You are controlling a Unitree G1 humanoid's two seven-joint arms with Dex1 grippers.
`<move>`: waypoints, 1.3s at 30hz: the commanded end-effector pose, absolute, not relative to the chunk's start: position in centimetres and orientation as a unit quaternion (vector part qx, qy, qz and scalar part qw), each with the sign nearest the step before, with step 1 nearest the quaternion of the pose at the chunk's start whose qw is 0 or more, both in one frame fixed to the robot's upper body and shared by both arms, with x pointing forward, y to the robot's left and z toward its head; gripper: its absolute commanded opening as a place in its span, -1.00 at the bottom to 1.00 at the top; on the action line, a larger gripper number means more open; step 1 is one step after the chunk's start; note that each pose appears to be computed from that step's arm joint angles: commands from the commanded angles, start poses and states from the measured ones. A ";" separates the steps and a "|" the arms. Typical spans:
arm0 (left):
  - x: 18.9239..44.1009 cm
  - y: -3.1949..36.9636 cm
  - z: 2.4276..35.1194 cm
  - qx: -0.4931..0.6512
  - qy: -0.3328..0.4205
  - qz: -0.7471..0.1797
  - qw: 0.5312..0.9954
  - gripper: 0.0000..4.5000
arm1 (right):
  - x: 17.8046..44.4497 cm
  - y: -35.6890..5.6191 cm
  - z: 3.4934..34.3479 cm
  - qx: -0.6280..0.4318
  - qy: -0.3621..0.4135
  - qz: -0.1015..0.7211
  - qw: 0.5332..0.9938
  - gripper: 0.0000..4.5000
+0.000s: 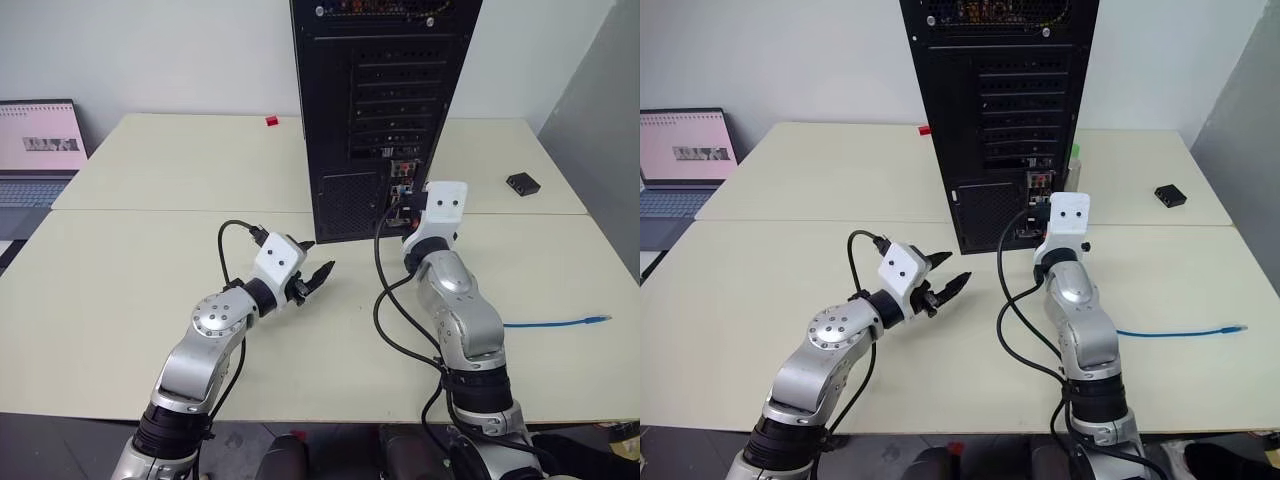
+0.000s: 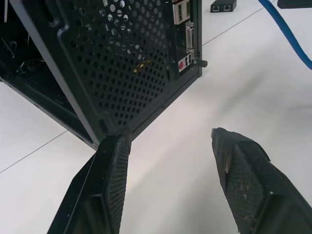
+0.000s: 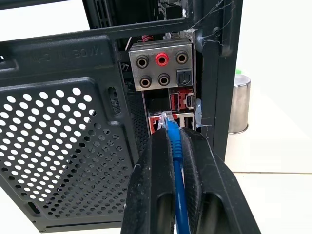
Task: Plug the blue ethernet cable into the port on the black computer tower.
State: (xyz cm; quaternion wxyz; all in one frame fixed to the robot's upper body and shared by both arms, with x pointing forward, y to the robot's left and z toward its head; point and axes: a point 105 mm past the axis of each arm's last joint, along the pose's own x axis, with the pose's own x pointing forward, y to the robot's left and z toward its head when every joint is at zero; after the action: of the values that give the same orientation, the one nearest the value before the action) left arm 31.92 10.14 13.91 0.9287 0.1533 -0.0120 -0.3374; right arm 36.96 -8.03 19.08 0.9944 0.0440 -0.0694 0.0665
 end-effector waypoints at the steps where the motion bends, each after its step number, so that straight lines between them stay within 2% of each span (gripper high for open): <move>1: 31.7 9.6 15.4 0.160 -0.043 -0.341 0.925 0.23 | 36.8 -7.5 20.7 0.048 -0.100 0.072 0.991 -1.00; 26: 31.8 9.7 15.3 0.160 -0.043 -0.337 0.927 0.23 | 36.8 -7.5 19.2 0.043 -0.080 0.053 0.994 -1.00; 33: 31.7 9.6 15.4 0.161 -0.045 -0.338 0.926 0.23 | 36.9 -8.0 19.9 0.047 -0.092 0.033 0.994 -1.00; 39: 31.7 9.5 15.4 0.161 -0.046 -0.339 0.926 0.23 | 36.9 -7.0 20.6 0.061 -0.096 0.047 0.992 -1.00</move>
State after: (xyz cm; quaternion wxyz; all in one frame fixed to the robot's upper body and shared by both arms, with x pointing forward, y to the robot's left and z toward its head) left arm 31.96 10.01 13.91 0.9294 0.1541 -0.0141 -0.3351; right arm 37.05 -7.54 18.51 0.9959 0.0520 -0.0621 0.0392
